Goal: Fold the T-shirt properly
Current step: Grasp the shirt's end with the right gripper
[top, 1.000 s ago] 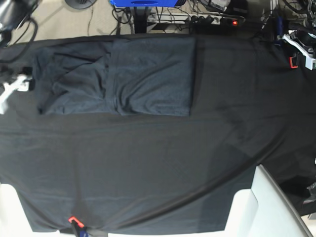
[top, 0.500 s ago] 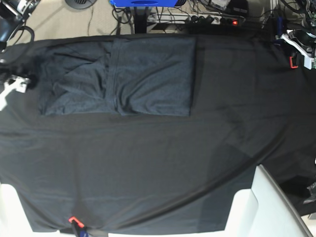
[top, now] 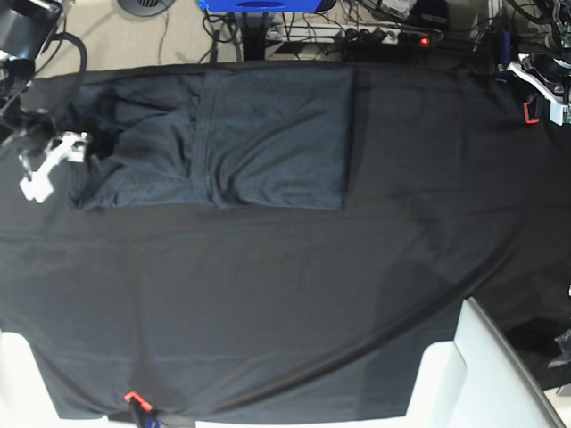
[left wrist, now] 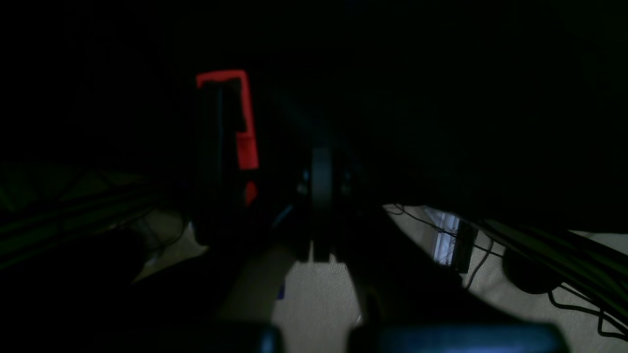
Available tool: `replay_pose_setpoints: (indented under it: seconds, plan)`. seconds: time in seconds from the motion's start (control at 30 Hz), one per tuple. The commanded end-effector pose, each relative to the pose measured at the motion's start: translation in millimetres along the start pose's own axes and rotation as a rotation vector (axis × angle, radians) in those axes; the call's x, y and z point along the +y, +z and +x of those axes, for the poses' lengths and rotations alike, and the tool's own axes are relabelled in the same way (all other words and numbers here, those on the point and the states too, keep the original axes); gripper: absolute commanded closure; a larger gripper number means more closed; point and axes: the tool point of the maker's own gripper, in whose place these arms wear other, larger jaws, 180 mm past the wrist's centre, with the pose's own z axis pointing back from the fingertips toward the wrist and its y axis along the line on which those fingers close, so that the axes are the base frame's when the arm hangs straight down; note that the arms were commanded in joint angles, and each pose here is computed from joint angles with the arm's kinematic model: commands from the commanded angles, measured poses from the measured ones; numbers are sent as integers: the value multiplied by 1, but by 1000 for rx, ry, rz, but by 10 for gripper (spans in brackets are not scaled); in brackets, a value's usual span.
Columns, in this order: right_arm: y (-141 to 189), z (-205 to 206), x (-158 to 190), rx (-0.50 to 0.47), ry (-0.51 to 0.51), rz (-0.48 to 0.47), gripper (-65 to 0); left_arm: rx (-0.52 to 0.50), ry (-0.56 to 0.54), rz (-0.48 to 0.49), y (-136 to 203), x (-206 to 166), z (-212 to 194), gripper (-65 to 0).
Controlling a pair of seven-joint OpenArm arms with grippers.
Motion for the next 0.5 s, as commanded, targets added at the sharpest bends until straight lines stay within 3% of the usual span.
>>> replay_pose_setpoints:
  seconds: [0.0,0.47]
  plan:
    - [-6,-12,7,61,14,10,-507,-27,-20,12,5,8,10,0]
    - [-16,-39,19,157,39,33,-506,-27,-20,12,5,8,10,0]
